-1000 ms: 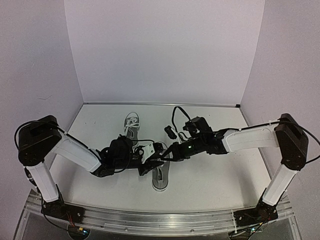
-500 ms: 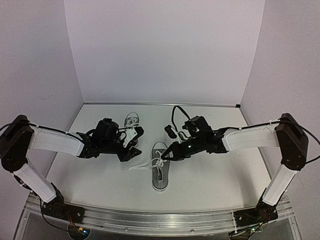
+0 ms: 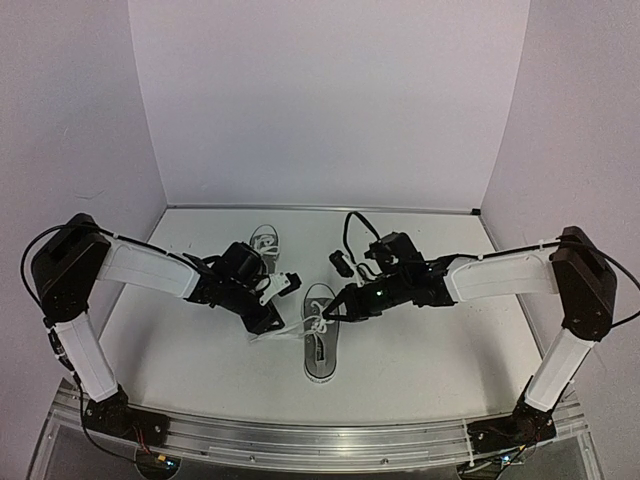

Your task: Tie the shoes

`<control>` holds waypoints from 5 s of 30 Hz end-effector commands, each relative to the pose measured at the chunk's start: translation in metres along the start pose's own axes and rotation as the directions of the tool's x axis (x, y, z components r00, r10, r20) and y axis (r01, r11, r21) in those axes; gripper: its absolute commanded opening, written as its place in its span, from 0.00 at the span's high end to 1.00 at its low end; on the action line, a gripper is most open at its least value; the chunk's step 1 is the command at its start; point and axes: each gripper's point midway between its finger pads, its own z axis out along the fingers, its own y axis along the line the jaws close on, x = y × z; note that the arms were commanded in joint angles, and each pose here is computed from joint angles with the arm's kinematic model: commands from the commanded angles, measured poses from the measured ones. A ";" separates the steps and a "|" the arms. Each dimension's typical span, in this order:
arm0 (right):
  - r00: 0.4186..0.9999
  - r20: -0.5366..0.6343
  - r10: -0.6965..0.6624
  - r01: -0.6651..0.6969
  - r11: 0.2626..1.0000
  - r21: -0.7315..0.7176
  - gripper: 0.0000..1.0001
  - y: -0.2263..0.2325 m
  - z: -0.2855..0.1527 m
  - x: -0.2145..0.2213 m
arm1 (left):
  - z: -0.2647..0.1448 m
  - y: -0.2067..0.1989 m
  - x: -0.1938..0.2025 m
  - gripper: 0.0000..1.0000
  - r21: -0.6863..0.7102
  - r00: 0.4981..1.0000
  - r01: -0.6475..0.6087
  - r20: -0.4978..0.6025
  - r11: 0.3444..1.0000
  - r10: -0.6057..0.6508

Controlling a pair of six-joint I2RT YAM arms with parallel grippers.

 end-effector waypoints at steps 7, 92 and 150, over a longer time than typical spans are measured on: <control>0.998 0.045 -0.039 0.040 0.999 -0.009 1.00 0.012 -0.004 -0.017 | 0.017 -0.008 -0.017 0.49 0.088 1.000 -0.006 0.015 0.996 0.005; 0.994 0.092 -0.052 0.052 0.999 0.010 1.00 0.011 -0.011 -0.037 | -0.047 -0.042 0.003 1.00 -0.055 0.978 0.173 -0.111 0.983 -0.178; 0.989 0.124 -0.086 0.084 0.996 0.016 1.00 0.009 -0.023 -0.054 | -0.029 -0.171 -0.189 0.91 0.231 0.807 -0.175 0.590 0.957 0.005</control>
